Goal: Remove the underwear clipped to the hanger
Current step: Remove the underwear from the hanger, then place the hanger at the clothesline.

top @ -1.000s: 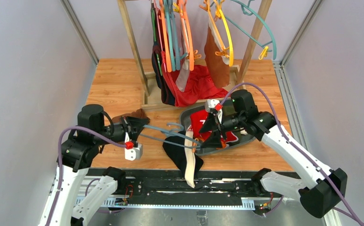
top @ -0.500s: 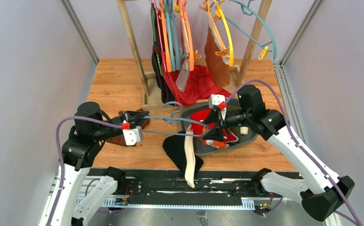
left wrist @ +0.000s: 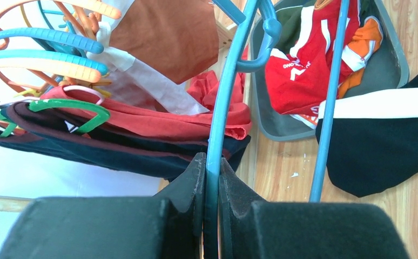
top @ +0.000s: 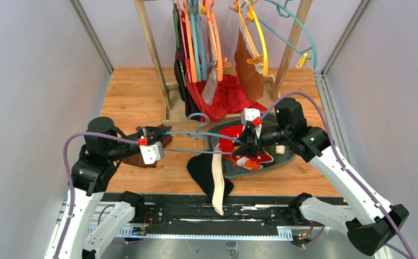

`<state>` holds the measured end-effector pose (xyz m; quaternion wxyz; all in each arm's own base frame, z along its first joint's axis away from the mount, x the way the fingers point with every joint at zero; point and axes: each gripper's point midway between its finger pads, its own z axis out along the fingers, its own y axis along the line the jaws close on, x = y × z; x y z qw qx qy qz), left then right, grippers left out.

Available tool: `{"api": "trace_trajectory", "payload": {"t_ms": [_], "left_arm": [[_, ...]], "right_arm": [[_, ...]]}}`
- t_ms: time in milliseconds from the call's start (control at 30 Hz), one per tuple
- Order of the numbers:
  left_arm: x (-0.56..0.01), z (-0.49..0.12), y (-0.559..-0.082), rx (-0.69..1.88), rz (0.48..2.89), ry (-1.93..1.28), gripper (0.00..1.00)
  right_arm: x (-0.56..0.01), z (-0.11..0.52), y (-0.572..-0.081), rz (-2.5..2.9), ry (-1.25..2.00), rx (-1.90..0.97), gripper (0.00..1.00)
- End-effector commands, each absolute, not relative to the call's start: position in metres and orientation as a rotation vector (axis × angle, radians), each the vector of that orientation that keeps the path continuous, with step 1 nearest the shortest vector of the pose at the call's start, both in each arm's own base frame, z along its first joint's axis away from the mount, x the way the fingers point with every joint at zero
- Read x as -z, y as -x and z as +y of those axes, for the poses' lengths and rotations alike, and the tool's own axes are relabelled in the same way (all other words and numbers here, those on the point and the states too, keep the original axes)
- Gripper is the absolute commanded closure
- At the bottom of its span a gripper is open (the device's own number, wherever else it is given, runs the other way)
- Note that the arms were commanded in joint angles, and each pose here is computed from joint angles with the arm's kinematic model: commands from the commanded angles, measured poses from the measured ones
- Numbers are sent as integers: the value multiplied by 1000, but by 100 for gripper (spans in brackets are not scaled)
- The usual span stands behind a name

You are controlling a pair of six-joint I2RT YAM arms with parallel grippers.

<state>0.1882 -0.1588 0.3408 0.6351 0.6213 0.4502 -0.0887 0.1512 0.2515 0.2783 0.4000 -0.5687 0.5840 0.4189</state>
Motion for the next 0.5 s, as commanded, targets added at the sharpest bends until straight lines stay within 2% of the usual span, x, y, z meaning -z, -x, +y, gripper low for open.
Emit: {"api": "trace_trajectory", "payload": {"t_ms": [0, 100, 133, 267, 367, 467], "left_arm": [[-346, -160, -188, 198, 1001, -1404, 100], [-342, -160, -187, 203, 1009, -1404, 98], [-341, -160, -187, 210, 1014, -1403, 94], [-339, -160, -187, 230, 1041, -1372, 64], [-340, -160, -188, 248, 1067, -1334, 37], [-345, -157, -190, 253, 1094, -1288, 21]], "right_arm": [[-286, 249, -155, 1456, 1414, -1035, 71], [-285, 247, -161, 1463, 1397, -982, 94], [-285, 245, -164, 1469, 1389, -956, 99], [-285, 237, -166, 1466, 1369, -896, 99], [-285, 229, -164, 1463, 1356, -876, 99], [-283, 216, -165, 1478, 1333, -820, 99]]}}
